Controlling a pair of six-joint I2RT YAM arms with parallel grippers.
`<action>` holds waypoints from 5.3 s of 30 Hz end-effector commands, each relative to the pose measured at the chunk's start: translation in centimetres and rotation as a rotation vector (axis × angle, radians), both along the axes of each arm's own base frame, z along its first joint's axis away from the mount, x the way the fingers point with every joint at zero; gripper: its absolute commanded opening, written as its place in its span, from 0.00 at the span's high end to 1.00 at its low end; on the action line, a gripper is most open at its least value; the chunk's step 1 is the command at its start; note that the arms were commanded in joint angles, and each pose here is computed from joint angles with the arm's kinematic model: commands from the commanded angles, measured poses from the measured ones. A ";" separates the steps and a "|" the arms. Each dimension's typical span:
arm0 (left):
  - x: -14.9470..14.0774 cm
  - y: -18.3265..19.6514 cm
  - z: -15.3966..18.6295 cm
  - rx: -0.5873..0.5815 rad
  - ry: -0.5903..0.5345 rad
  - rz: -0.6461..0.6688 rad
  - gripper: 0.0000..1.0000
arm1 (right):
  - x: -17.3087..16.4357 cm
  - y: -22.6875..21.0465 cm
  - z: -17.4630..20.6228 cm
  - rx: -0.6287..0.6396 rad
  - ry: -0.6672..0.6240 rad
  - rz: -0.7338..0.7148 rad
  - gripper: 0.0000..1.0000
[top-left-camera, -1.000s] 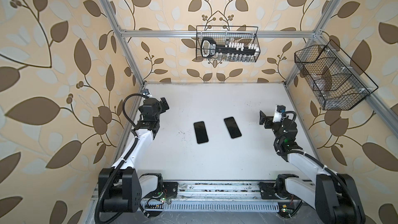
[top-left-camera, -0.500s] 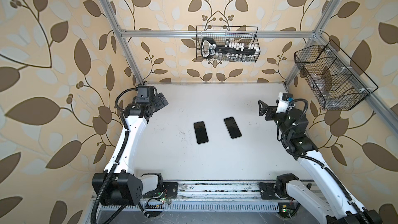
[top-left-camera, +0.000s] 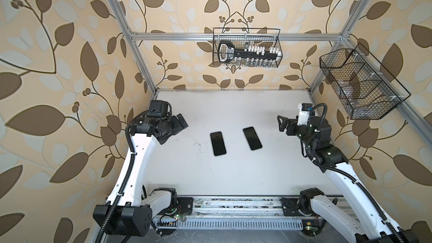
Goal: Take the phone out of the phone case
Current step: Pick up the phone from the center of the table.
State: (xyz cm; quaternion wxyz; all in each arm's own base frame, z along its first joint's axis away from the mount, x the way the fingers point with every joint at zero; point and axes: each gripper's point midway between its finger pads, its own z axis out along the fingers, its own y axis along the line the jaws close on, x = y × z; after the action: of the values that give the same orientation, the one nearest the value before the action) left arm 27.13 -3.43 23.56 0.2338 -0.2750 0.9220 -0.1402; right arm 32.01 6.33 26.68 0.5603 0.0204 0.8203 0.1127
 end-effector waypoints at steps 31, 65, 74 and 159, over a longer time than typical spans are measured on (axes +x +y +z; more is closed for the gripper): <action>4.5 -14.5 -15.0 0.128 0.392 -0.318 0.01 | -6.9 12.4 -8.9 -0.029 0.183 0.389 0.00; 7.9 -15.4 -18.7 0.270 0.315 -0.291 0.01 | -6.5 10.4 -11.0 0.005 0.222 0.367 0.00; 8.4 -16.9 -19.1 0.204 0.307 -0.301 0.01 | -6.4 9.9 -11.5 0.007 0.231 0.361 0.00; 7.7 -17.0 -13.0 0.179 0.257 -0.356 0.49 | -8.4 16.5 -11.3 0.155 0.317 0.622 0.00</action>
State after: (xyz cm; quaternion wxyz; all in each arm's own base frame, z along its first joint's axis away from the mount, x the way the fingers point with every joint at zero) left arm 34.81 -19.70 6.04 0.0812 -0.1081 0.9904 -0.0281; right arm 23.35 21.31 13.23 0.3536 -0.1678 0.8708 0.2977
